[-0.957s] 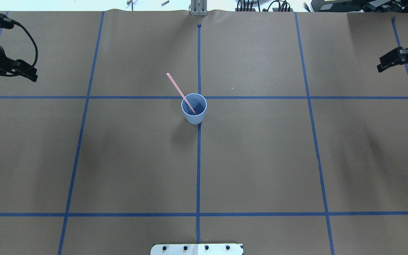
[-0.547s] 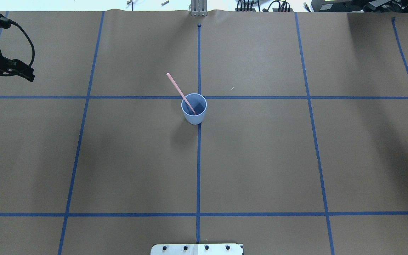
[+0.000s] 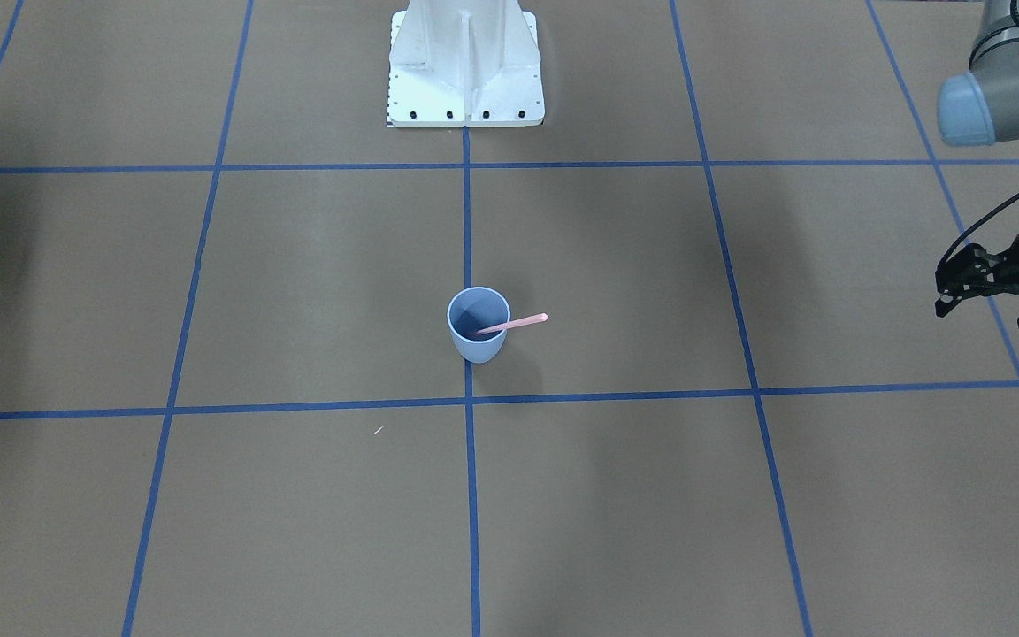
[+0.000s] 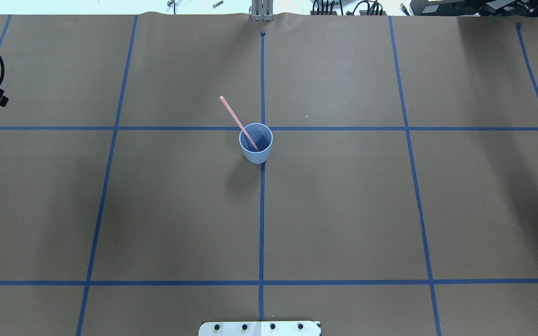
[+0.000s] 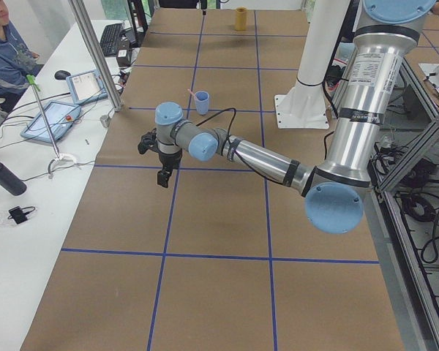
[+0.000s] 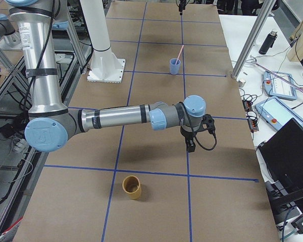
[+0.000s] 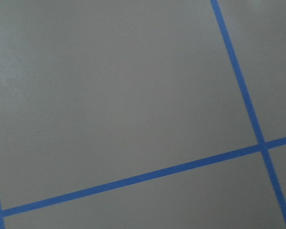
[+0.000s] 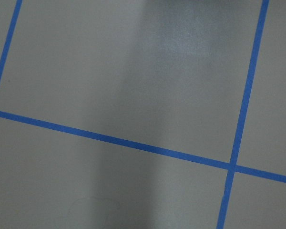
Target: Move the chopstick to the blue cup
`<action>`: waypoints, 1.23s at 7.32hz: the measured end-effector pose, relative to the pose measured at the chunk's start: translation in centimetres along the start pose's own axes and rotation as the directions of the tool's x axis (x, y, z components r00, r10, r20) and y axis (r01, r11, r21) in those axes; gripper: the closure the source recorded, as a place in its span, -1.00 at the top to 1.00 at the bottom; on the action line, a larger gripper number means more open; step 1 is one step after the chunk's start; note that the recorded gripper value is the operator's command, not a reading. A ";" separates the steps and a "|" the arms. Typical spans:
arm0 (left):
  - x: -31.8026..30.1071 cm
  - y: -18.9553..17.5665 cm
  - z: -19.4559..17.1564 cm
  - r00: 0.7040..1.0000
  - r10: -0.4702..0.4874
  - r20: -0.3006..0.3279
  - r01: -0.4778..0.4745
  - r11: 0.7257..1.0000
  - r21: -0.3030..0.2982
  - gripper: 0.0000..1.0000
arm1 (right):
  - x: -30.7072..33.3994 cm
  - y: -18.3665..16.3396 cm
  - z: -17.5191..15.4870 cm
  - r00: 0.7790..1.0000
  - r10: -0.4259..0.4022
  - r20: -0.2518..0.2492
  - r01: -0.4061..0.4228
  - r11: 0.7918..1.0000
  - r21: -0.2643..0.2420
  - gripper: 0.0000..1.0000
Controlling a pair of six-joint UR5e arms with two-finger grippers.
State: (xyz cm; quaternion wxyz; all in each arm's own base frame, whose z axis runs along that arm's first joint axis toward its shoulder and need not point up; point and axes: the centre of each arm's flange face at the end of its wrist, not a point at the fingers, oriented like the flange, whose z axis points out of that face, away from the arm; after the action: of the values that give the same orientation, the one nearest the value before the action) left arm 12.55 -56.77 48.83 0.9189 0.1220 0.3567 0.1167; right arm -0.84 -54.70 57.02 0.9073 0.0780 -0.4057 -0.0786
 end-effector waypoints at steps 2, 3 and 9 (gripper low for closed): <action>-0.6 0.3 0.1 1.000 -0.006 0.001 0.006 1.000 -0.006 0.96 | 0.1 0.1 -0.1 1.000 0.001 -0.004 -0.001 1.000 0.001 1.00; -0.9 0.4 0.1 1.000 -0.014 -0.001 0.014 1.000 -0.008 0.96 | 0.1 0.1 -0.1 1.000 0.001 -0.005 -0.001 1.000 0.002 1.00; -2.7 0.8 0.0 0.996 -0.061 -0.058 0.059 0.998 -0.029 0.96 | 0.3 -0.1 -0.2 0.999 0.005 -0.032 -0.005 1.000 0.006 1.00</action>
State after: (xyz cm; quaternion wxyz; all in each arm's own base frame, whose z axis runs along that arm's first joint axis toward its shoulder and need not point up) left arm 10.53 -56.86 50.80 0.9127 0.0953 0.3854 0.0973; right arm -0.57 -54.88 57.07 0.9137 0.0808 -0.3913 -0.0738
